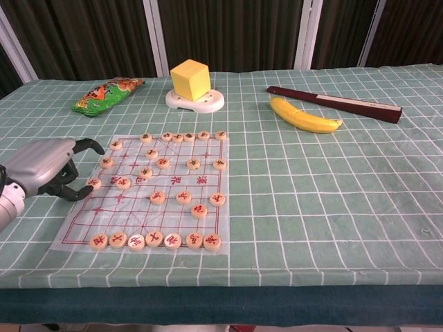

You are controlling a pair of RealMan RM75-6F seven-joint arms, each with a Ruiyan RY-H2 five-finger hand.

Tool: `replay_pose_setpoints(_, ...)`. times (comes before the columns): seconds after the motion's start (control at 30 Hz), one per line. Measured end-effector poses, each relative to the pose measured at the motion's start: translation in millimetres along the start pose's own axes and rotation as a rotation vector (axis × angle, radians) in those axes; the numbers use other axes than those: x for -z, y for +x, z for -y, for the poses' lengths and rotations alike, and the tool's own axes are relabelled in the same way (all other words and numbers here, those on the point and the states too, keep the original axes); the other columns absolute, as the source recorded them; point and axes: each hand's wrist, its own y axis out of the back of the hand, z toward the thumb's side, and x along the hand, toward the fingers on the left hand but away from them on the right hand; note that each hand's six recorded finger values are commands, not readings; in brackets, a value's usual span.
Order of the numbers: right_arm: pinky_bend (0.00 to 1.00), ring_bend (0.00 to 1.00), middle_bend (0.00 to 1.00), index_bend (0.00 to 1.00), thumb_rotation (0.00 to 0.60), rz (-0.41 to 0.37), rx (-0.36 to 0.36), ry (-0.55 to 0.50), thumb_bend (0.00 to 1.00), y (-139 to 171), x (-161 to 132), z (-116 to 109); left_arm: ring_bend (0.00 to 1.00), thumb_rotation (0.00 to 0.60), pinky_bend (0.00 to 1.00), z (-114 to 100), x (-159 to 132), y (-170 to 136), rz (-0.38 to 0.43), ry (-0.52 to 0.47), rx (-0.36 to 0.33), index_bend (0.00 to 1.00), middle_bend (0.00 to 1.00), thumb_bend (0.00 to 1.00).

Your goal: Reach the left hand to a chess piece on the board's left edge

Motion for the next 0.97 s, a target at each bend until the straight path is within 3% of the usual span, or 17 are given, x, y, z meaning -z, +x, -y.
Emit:
replay_pose_setpoints(0.13, 0.00, 0.00, 0.00, 0.00, 0.600, -0.001, 0.002, 0.000, 0.22, 0.5, 0.2, -0.5, 1.00, 0.600, 1.00, -11.2, -2.9, -5.4, 0.018, -0.015, -0.028, 0.21, 1.00, 0.33)
replay_pose_setpoints(0.23, 0.00, 0.00, 0.00, 0.00, 0.600, 0.001, 0.005, -0.001, 0.22, 1.7, 1.1, -1.3, 0.99, 0.600, 1.00, -31.0, -3.8, -19.3, 0.053, -0.020, -0.086, 0.20, 0.97, 0.34)
replay_pose_setpoints(0.3, 0.00, 0.00, 0.00, 0.00, 0.600, 0.002, 0.005, -0.001, 0.22, 2.7, 1.3, -1.5, 0.82, 0.600, 0.89, -49.8, 0.4, -37.1, 0.083, -0.019, -0.140, 0.16, 0.75, 0.35)
replay_pose_setpoints(0.37, 0.00, 0.00, 0.00, 0.00, 0.600, 0.004, 0.005, 0.002, 0.22, 3.4, 1.5, -1.6, 0.33, 0.600, 0.50, -67.6, 11.9, -60.7, 0.105, -0.003, -0.174, 0.05, 0.30, 0.36)
replay_pose_setpoints(0.43, 0.00, 0.00, 0.00, 0.00, 0.600, 0.006, 0.007, 0.005, 0.22, 4.3, 1.5, -2.1, 0.07, 0.600, 0.26, -78.8, 28.6, -83.1, 0.114, 0.036, -0.178, 0.00, 0.07, 0.37)
replay_pose_setpoints(0.47, 0.00, 0.00, 0.00, 0.00, 0.600, 0.007, 0.010, 0.007, 0.22, 4.7, 1.5, -2.5, 0.03, 0.600, 0.21, -86.0, 41.2, -97.1, 0.115, 0.065, -0.180, 0.00, 0.03, 0.37)
replay_pose_setpoints(0.57, 0.00, 0.00, 0.00, 0.00, 0.600, 0.008, 0.019, 0.014, 0.22, 5.4, 0.4, -4.0, 0.00, 0.600, 0.16, -99.9, 66.2, -134.1, 0.107, 0.088, -0.210, 0.00, 0.00, 0.37)
replay_pose_setpoints(0.73, 0.00, 0.00, 0.00, 0.00, 0.600, 0.009, 0.027, 0.012, 0.22, 3.8, -1.9, -4.8, 0.00, 0.600, 0.14, -120.0, 92.0, -175.2, 0.089, 0.029, -0.274, 0.00, 0.00, 0.37)
replay_pose_setpoints(0.97, 0.00, 0.00, 0.00, 0.00, 0.600, -0.017, 0.016, 0.023, 0.22, 4.4, -8.0, -1.3, 0.00, 0.600, 0.14, -113.7, 116.4, -192.2, 0.060, 0.037, -0.178, 0.00, 0.00, 0.37)
